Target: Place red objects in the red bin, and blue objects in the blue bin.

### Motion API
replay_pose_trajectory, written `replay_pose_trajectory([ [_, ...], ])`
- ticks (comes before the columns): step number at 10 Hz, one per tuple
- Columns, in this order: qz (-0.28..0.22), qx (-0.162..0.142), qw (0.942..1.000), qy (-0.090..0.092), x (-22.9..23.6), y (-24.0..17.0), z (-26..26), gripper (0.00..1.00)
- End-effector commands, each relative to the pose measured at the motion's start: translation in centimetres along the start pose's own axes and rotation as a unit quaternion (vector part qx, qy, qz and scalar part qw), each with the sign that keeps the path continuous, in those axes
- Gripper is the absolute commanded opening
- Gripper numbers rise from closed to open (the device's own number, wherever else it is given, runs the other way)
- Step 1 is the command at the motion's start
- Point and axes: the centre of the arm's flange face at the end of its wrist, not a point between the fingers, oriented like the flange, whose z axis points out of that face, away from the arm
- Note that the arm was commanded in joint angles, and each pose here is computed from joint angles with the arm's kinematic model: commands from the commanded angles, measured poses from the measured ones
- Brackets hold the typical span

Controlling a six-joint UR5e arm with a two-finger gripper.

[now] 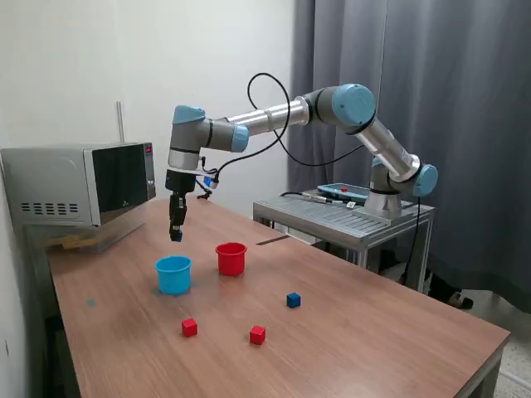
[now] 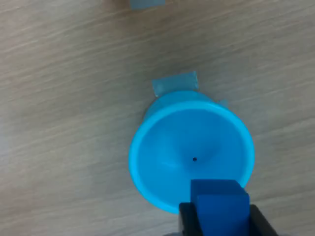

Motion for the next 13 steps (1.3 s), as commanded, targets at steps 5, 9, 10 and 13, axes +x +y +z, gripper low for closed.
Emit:
replay_pose_trajectory([
  [5,-0.008,0.018,0.9998,0.001,0.5,-0.3,3.1,0.00],
  [9,-0.011,0.019,0.9998,0.002,1.0,-0.5,3.2,0.00],
  [10,-0.011,0.022,0.9997,0.002,1.0,-0.6,3.4,0.00],
  [13,-0.012,0.031,0.9995,0.002,1.1,-0.9,4.8,0.00],
])
